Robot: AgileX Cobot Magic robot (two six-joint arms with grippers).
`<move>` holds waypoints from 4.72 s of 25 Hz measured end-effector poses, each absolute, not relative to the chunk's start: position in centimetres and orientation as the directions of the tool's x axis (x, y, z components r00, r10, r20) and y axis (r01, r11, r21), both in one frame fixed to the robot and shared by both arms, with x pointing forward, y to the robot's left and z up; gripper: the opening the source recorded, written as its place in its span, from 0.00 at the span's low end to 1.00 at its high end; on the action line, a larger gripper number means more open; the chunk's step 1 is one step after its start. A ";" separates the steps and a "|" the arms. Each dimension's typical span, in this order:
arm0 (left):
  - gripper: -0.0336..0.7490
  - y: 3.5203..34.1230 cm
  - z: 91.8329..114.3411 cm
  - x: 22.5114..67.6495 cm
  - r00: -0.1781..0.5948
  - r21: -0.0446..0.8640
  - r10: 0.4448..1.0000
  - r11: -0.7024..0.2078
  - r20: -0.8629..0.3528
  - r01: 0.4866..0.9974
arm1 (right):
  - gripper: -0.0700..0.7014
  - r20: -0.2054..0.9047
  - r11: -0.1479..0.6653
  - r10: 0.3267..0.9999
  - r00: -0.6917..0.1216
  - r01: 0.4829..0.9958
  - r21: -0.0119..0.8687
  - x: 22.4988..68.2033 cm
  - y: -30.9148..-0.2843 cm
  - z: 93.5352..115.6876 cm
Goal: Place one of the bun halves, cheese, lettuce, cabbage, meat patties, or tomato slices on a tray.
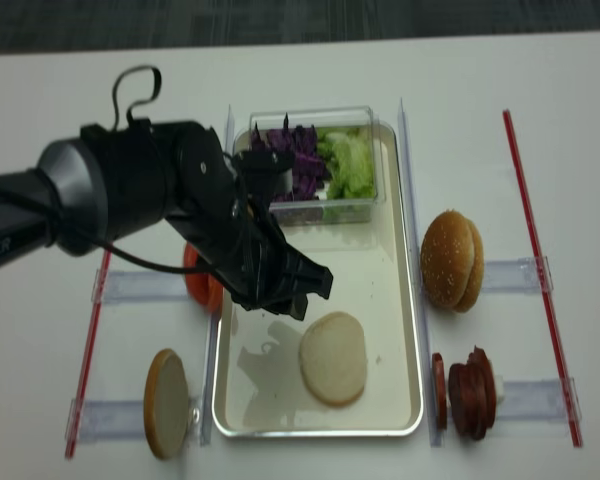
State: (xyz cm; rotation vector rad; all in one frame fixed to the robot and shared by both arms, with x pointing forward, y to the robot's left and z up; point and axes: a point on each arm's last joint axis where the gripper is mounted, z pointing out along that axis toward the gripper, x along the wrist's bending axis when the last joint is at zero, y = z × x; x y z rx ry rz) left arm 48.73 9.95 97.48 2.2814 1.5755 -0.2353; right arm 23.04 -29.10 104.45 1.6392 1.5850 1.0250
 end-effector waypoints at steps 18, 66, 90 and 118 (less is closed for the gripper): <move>0.37 13.3 105.0 50.0 0.354 0.276 0.934 -0.328 -0.051 0.904 | 0.53 0.105 -0.077 0.994 -0.027 0.503 0.861 23.0 -29.1 104.4; 0.37 31.3 108.0 49.7 -0.170 0.216 0.981 0.147 0.095 0.965 | 0.53 0.107 -0.080 0.994 -0.026 0.502 0.861 23.0 -29.1 104.5; 0.37 30.8 109.2 31.3 -0.158 0.533 0.987 0.143 -0.018 0.834 | 0.53 0.107 -0.080 0.994 -0.026 0.502 0.861 23.0 -29.1 104.5; 0.37 30.5 104.6 26.6 -0.067 0.620 0.998 0.055 -0.004 0.783 | 0.53 0.107 -0.080 0.994 -0.026 0.502 0.861 23.0 -29.1 104.5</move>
